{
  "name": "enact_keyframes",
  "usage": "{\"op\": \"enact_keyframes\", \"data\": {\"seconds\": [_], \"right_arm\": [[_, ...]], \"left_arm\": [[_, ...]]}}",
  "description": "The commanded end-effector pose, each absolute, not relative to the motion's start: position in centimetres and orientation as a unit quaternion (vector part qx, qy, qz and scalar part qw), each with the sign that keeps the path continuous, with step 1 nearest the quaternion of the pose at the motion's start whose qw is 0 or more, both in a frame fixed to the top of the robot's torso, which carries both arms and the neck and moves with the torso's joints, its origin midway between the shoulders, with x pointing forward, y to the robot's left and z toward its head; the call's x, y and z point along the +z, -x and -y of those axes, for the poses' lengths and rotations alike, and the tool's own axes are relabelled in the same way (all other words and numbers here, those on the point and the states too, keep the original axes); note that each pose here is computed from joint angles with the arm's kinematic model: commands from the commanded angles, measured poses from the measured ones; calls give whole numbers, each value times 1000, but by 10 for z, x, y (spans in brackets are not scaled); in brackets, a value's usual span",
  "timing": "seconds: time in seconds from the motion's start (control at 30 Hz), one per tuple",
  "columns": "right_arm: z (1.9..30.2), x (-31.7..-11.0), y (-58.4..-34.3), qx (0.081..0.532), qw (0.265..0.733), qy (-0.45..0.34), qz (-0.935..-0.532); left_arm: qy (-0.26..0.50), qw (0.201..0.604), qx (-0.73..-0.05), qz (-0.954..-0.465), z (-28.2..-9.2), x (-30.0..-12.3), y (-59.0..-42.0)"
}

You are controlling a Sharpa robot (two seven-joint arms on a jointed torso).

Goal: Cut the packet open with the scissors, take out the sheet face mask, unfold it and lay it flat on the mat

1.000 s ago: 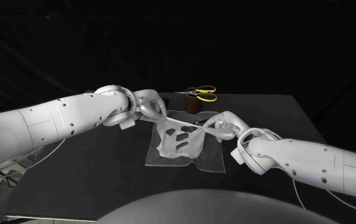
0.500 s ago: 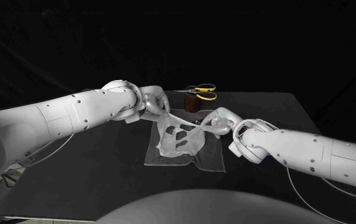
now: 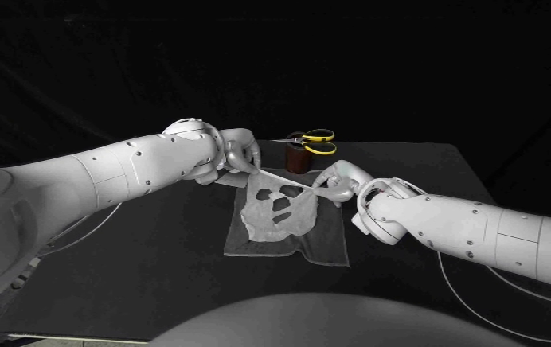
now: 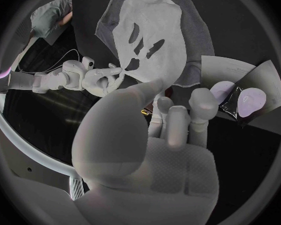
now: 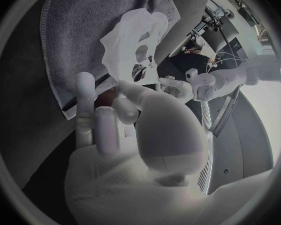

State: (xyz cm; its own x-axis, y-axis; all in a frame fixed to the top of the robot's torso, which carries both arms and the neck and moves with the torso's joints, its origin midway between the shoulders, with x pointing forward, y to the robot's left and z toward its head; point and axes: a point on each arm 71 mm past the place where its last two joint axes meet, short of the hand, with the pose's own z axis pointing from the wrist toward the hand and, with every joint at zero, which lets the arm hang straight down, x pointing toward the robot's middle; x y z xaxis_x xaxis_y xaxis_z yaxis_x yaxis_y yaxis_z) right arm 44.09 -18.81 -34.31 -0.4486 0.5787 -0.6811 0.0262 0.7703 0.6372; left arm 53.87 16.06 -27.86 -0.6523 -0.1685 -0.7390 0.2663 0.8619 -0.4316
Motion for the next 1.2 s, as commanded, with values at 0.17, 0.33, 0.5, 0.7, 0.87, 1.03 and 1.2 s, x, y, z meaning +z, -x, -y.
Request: {"op": "enact_keyframes", "data": {"seconds": [0.17,0.33,0.5,0.7,0.87,1.03,1.2], "right_arm": [[183,-342,-448,279,500,-198,-795],[180,-345,-449,270,488,-194,-807],[178,-347,-450,263,482,-193,-813],[177,-348,-452,259,483,-201,-812],[179,-348,-454,245,493,-208,-809],[182,-348,-456,232,503,-217,-804],[182,-348,-458,225,510,-225,-799]], "left_arm": [[-58,421,-247,-871,-158,-283,-542],[-60,418,-242,-873,-156,-289,-543],[-57,416,-239,-876,-155,-294,-543],[-44,426,-233,-873,-156,-297,-546],[-31,439,-226,-869,-158,-298,-549],[-21,446,-224,-866,-159,-299,-551],[-13,449,-223,-865,-158,-302,-551]]}}
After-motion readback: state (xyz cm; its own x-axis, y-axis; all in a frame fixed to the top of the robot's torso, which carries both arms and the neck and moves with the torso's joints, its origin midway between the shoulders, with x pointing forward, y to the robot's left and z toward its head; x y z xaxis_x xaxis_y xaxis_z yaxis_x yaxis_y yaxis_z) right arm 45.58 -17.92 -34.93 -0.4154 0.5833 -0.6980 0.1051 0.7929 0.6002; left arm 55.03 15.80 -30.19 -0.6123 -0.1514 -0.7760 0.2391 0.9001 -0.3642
